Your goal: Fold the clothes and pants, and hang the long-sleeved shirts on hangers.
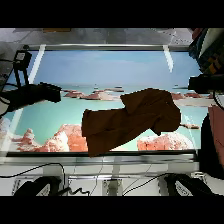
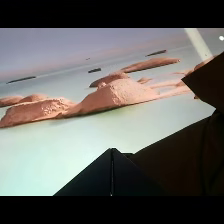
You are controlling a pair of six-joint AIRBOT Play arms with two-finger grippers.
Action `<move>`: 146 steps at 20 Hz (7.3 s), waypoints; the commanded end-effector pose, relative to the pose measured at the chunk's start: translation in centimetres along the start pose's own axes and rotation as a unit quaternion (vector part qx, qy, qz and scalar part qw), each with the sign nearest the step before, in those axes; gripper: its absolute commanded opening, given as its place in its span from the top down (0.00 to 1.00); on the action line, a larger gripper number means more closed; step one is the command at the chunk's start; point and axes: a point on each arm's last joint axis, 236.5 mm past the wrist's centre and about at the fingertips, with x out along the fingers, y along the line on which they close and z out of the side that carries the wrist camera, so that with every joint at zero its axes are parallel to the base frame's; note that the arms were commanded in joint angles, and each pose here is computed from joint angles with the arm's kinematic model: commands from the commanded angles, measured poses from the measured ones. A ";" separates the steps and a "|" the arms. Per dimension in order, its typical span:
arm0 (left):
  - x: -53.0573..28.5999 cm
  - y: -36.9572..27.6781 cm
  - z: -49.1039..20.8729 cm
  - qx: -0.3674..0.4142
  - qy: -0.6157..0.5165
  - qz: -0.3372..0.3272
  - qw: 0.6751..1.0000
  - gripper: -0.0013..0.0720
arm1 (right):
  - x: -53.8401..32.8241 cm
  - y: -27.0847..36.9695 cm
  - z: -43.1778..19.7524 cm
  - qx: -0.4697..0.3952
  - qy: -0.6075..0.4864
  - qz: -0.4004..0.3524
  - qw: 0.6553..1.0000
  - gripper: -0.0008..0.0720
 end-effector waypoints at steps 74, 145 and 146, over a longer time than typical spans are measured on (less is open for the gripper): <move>1.1 -4.8 -15.8 -0.189 0.089 -0.083 0.974 0.30 | 25.4 -16.6 -24.8 0.295 0.312 0.203 0.880 0.32; -18.8 -2.9 11.3 -0.125 -0.343 -0.049 0.930 0.97 | -8.8 1.6 -0.6 0.048 -0.198 0.163 0.966 0.97; -21.5 -2.7 12.0 -0.117 -0.382 -0.027 0.916 0.97 | -11.1 2.6 -0.6 0.034 -0.222 0.155 0.962 0.97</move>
